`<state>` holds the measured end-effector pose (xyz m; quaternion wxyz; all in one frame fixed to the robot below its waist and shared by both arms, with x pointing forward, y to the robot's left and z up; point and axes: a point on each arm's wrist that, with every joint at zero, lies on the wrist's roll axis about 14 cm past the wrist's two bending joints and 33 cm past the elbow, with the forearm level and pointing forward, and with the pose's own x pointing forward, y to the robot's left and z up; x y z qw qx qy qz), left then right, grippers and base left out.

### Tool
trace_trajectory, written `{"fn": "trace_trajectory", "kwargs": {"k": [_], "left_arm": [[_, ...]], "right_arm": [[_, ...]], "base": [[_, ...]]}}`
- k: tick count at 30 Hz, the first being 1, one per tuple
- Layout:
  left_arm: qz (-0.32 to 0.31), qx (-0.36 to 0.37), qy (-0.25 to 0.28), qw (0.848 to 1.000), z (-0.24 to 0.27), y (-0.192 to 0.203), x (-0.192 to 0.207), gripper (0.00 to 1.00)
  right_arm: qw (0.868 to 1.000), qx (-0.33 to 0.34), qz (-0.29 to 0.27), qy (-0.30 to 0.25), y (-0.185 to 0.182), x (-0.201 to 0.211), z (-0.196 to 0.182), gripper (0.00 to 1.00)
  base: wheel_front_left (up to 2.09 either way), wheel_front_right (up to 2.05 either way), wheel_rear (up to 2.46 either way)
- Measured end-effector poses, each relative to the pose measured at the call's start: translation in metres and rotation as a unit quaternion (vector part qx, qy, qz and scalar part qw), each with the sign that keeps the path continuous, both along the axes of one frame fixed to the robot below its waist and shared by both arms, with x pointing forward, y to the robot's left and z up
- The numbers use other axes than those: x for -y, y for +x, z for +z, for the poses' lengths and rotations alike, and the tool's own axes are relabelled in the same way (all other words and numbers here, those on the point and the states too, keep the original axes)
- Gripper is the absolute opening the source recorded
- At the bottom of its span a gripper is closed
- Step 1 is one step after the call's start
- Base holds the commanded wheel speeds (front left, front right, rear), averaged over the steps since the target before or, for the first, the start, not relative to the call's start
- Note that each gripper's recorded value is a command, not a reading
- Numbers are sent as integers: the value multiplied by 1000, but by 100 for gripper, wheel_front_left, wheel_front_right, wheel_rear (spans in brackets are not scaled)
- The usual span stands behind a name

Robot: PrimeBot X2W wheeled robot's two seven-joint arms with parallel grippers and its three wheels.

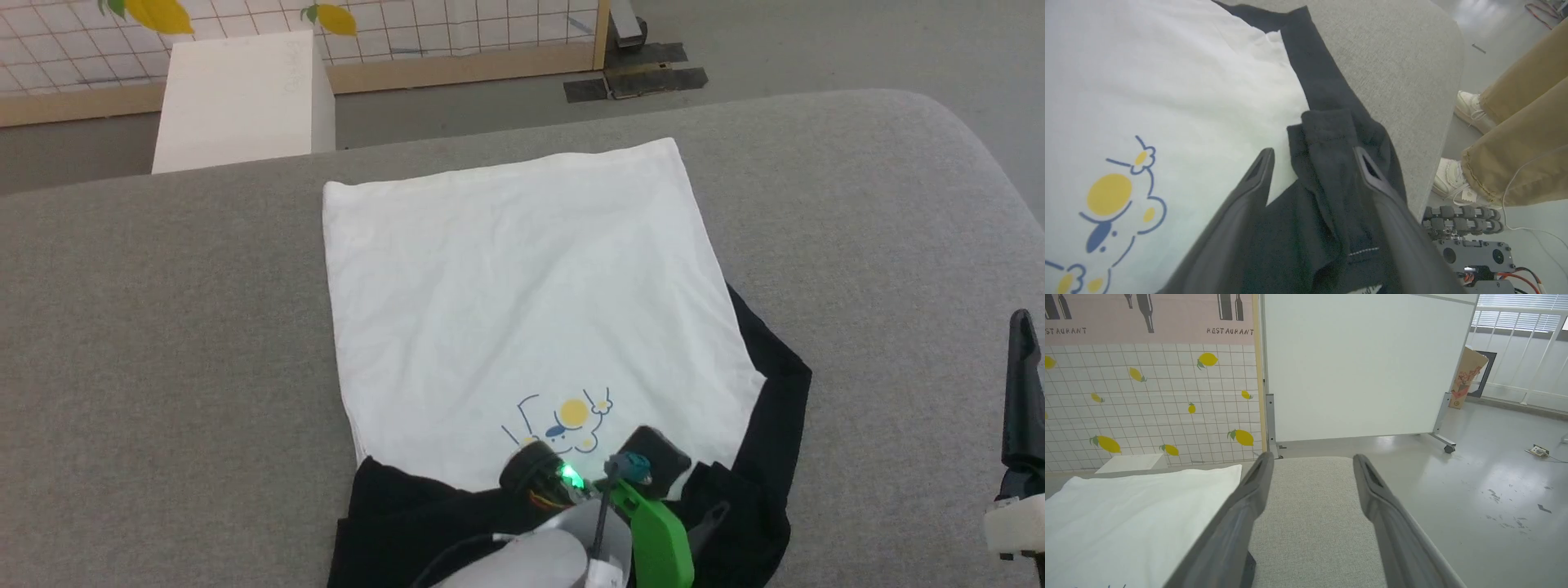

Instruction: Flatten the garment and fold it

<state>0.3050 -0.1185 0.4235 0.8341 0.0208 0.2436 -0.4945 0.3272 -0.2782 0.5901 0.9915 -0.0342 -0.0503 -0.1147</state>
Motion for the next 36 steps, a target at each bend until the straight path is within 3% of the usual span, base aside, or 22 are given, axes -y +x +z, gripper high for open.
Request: {"fn": "trace_trajectory", "kwargs": {"k": [4, 7, 10, 13, 20, 24, 31, 36], "left_arm": [[49, 3, -79, 996, 39, 18, 3, 100], [123, 30, -154, 980, 82, 51, -9, 100], [201, 101, -213, 951, 131, 87, -45, 100], [264, 174, -235, 919, 168, 109, -96, 100], [387, 280, -223, 850, 208, 104, -211, 100], [441, 311, -187, 821, 205, 88, -262, 100], [475, 299, -112, 820, 163, 52, -294, 100], [516, 273, -83, 808, 135, 36, -312, 100]], "right_arm": [[1000, 6, 9, 2, 2, -5, 4, 100], [1000, 12, 18, 3, 3, -10, 7, 100], [1000, 14, 27, 5, 4, -15, 8, 100], [999, 18, 37, 9, 4, -20, 9, 100], [998, 22, 58, 16, 6, -32, 10, 100], [997, 19, 72, 22, 9, -40, 7, 100], [995, -4, 88, 38, 13, -50, -11, 100], [994, -24, 94, 45, 14, -54, -25, 100]], "base": [[0, 0, 0], [0, 0, 0], [0, 0, 0], [0, 0, 0], [0, 0, 0], [0, 0, 0], [0, 0, 0], [0, 0, 0]]}}
